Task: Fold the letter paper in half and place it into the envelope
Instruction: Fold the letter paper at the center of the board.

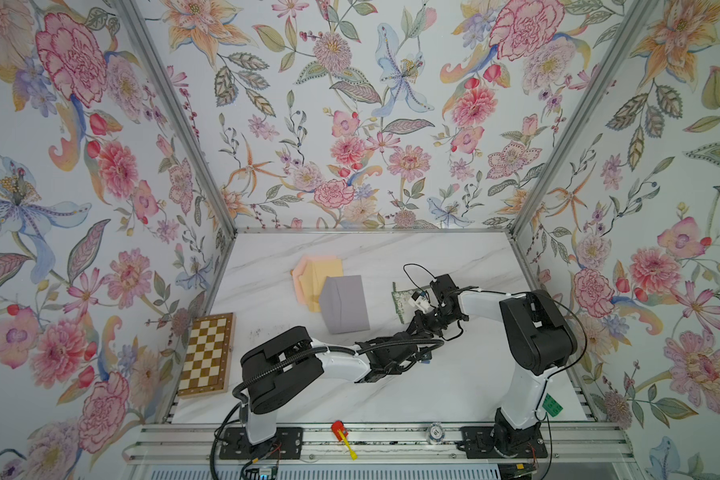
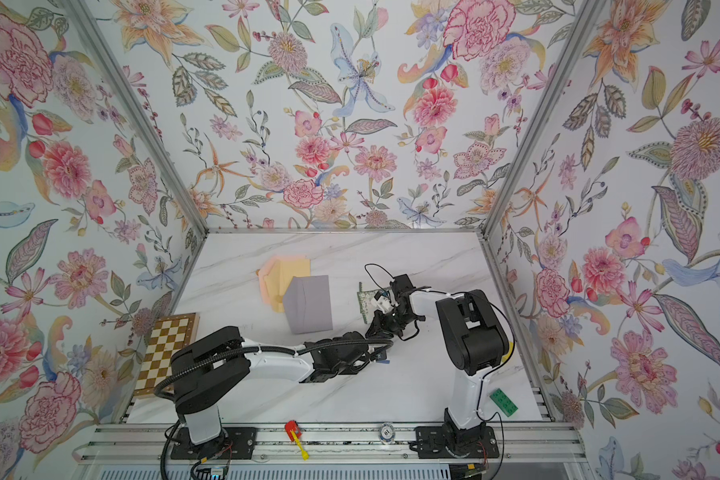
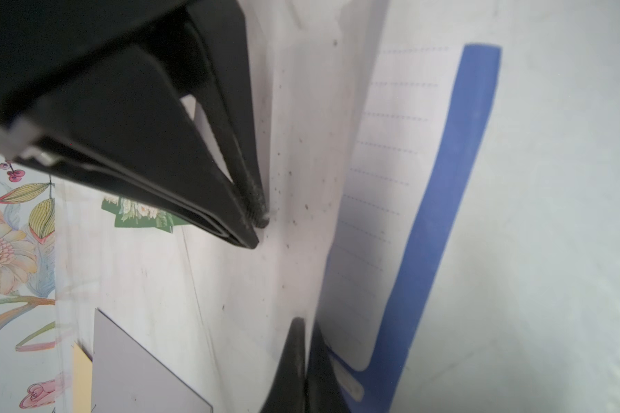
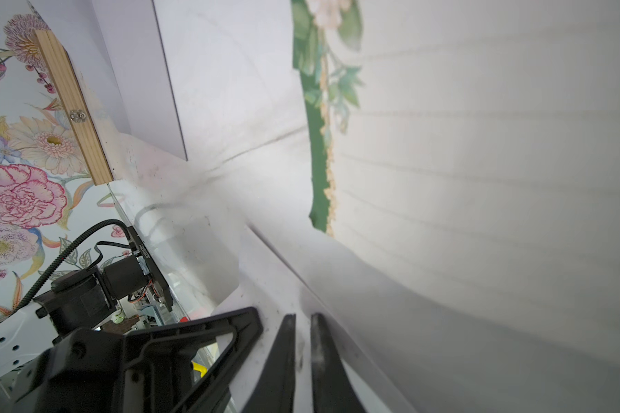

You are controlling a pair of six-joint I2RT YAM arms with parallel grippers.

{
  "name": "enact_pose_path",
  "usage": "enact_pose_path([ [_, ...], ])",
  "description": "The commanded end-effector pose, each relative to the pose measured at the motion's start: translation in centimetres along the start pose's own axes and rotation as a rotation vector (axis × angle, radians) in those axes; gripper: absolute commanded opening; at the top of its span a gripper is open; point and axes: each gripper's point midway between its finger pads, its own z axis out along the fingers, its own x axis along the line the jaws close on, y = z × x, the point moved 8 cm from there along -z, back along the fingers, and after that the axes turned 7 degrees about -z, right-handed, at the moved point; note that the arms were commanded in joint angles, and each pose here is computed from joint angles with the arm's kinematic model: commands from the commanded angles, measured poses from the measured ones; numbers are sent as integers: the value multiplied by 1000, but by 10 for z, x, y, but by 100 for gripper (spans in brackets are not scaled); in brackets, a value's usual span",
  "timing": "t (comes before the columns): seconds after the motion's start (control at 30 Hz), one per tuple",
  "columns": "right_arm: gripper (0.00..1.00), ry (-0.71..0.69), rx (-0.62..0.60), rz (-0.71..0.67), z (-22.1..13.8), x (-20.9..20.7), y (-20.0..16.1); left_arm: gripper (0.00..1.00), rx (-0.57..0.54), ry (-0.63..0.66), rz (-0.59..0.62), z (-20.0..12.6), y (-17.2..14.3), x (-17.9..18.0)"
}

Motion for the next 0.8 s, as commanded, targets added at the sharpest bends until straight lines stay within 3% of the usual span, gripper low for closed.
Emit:
enact_pose_path([
  [0.0, 14, -57, 15, 14, -4, -10, -11, 0, 134, -129, 47, 12, -30, -26],
  [0.77, 14, -95, -32, 65, -33, -24, -32, 0, 168, -137, 54, 14, -36, -29],
])
